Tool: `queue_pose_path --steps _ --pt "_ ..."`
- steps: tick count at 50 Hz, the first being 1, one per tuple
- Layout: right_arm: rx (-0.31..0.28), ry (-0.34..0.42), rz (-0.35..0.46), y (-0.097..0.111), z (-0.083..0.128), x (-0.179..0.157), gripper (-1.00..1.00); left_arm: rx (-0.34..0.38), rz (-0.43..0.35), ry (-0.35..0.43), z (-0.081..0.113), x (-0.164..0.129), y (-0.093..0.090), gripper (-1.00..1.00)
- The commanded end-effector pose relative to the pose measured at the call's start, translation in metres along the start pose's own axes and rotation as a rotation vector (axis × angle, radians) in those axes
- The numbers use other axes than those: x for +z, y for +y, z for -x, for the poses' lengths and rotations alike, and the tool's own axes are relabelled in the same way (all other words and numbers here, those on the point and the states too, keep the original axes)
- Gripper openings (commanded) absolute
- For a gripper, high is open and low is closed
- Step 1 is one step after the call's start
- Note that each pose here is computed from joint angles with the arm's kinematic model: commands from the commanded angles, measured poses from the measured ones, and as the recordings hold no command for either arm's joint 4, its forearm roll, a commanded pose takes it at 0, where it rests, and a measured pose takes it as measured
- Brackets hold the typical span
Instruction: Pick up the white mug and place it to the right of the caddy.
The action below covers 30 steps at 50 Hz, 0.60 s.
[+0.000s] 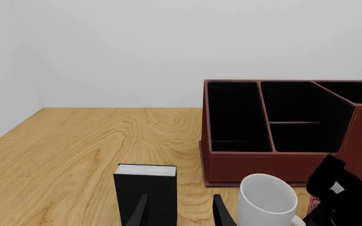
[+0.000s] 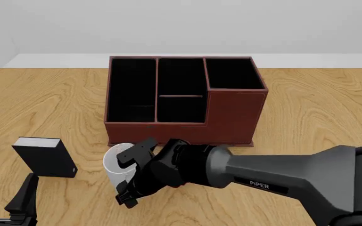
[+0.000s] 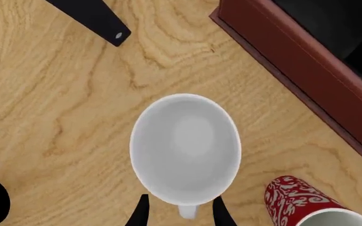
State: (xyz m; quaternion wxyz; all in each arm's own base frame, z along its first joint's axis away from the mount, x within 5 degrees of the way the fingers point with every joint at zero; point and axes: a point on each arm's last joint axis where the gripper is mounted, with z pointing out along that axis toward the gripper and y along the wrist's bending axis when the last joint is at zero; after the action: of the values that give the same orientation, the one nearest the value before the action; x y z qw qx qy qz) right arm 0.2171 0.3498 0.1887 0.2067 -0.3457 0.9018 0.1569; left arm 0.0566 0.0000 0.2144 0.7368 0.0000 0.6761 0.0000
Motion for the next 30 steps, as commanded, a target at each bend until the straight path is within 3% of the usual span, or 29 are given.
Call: queue_pose_path --steps 1,17,23,30 --pt "-0.002 0.006 -0.005 -0.003 0.000 0.005 -1.00 0.000 0.000 0.000 0.000 0.000 0.000 1.00" --pt "-0.015 0.011 -0.010 -0.006 0.001 0.007 -1.00 0.000 0.000 0.000 0.000 0.000 0.000 1.00" --pt "-0.085 -0.009 -0.026 -0.021 0.011 -0.003 -1.00 0.000 0.000 0.000 0.000 0.000 0.000 1.00" --pt "-0.134 -0.035 -0.028 -0.024 0.016 -0.016 -1.00 0.000 0.000 0.000 0.000 0.000 0.000 1.00"
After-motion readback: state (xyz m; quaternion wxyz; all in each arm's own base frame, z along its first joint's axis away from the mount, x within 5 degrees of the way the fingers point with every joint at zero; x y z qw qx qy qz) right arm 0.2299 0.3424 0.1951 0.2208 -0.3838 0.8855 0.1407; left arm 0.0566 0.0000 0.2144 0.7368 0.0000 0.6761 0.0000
